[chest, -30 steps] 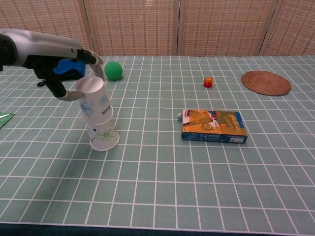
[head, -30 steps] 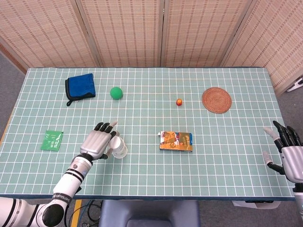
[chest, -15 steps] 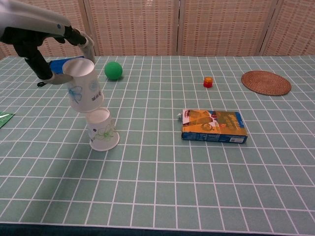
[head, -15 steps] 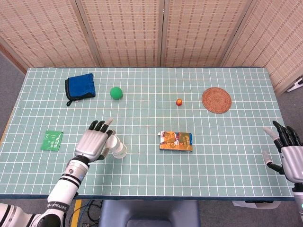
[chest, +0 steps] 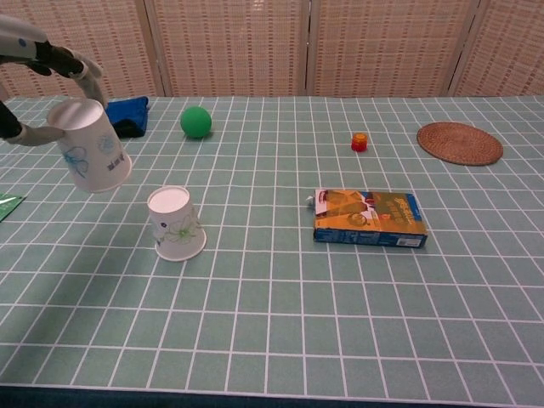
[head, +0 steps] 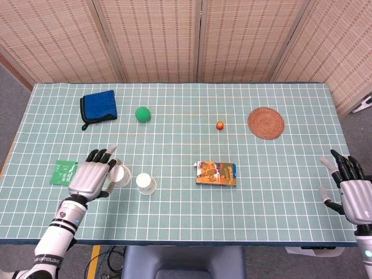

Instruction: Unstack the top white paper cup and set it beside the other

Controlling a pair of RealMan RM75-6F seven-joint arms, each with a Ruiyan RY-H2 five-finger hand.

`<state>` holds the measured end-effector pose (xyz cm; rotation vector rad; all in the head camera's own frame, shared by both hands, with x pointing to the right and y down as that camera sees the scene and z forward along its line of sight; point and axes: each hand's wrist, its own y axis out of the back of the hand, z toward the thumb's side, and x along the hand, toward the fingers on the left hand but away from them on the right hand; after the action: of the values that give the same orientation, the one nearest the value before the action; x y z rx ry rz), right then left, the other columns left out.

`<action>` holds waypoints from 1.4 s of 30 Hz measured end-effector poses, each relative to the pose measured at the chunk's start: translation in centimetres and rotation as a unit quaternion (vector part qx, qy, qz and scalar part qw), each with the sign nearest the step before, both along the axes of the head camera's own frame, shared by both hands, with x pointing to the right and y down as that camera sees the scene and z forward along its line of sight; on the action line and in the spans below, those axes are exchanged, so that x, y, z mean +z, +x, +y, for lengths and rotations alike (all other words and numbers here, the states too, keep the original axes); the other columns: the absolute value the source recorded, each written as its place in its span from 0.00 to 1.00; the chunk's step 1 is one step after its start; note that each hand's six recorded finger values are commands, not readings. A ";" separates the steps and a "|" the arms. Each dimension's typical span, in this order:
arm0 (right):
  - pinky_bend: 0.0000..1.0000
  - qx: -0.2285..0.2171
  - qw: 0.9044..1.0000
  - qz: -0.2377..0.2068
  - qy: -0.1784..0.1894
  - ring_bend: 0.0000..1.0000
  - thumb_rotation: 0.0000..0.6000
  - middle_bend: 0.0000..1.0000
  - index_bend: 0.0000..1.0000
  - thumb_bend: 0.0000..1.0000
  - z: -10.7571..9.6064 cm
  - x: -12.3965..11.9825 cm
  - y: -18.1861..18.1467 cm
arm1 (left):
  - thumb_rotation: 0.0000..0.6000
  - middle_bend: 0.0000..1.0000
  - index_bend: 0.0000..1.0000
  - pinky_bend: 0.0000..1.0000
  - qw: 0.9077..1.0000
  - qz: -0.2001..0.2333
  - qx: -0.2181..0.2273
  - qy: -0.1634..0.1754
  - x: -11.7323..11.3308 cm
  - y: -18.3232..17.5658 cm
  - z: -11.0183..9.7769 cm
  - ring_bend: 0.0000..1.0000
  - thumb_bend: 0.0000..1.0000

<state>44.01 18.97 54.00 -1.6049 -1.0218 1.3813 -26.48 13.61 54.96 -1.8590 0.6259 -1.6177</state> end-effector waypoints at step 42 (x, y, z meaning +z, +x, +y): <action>0.02 -0.008 1.000 -0.013 -0.006 0.05 1.00 0.01 0.13 0.39 0.2 -0.1 -0.2 | 1.00 0.00 0.33 0.00 0.992 0.082 -0.058 -0.075 9.8 -4.9 3.0 0.00 0.45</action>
<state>43.76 19.13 53.88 -1.6402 -1.0152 1.3616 -31.36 16.66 64.72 -2.1180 0.7111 -1.6356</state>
